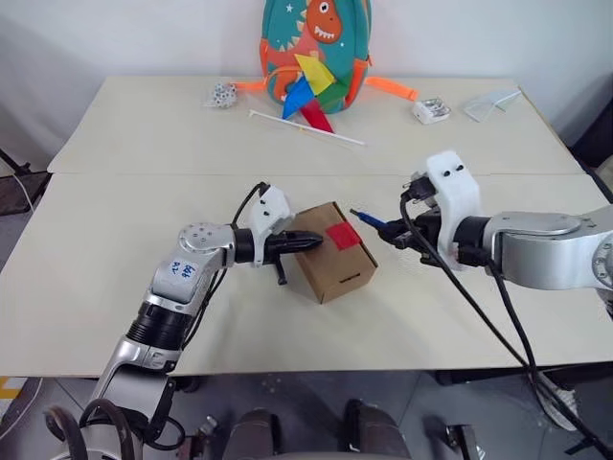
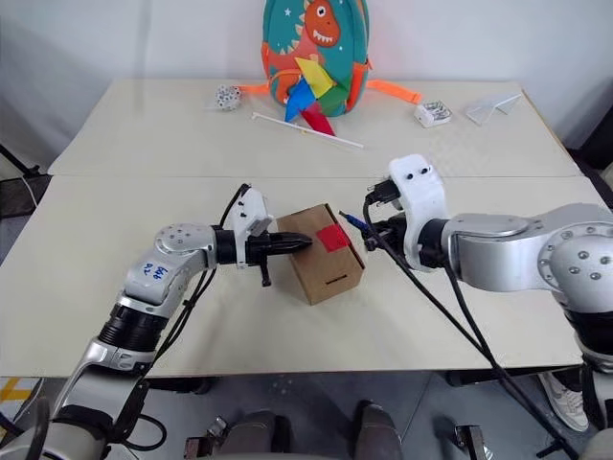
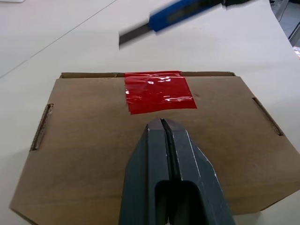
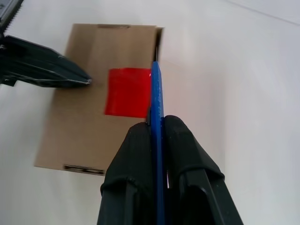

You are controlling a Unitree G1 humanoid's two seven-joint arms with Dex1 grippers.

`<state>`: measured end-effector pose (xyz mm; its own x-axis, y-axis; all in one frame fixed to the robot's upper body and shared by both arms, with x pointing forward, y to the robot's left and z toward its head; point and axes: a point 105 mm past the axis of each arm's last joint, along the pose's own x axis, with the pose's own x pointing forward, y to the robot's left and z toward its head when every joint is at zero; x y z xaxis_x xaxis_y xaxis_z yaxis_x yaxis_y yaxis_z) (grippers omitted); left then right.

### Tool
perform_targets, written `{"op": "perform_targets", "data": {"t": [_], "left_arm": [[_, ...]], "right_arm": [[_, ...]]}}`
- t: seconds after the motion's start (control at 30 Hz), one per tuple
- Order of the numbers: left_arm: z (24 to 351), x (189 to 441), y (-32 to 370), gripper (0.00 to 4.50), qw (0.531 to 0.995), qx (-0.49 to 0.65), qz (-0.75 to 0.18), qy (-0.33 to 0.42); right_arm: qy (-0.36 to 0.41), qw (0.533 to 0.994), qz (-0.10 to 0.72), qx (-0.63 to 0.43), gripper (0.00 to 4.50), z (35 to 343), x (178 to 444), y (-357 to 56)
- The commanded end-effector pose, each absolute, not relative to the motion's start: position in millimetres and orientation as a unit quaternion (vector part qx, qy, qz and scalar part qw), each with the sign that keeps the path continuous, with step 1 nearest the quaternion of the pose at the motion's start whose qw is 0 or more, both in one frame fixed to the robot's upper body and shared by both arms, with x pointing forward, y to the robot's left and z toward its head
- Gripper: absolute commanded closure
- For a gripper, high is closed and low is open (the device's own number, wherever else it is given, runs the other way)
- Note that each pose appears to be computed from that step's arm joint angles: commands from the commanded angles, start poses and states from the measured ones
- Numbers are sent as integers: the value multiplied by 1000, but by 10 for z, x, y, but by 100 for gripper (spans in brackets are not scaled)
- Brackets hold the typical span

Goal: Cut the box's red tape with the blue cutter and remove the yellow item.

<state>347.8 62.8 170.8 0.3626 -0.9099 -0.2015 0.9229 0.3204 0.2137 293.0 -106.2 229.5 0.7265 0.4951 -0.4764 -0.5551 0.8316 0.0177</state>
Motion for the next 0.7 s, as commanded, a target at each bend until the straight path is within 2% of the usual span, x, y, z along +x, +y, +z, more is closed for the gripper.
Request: {"op": "perform_targets", "data": {"t": [0.03, 0.3, 0.7], "left_arm": [[1669, 3460, 576, 450, 807, 157, -569, 27], [1582, 3432, 557, 450, 804, 164, -570, 42], [1542, 3442, 548, 450, 808, 162, -564, 48]], "right_arm": [[232, 931, 279, -45, 440, 2378, 2948, -972], [237, 941, 237, -38, 440, 2325, 3062, -989], [234, 943, 235, -38, 440, 2301, 3094, -971]]}}
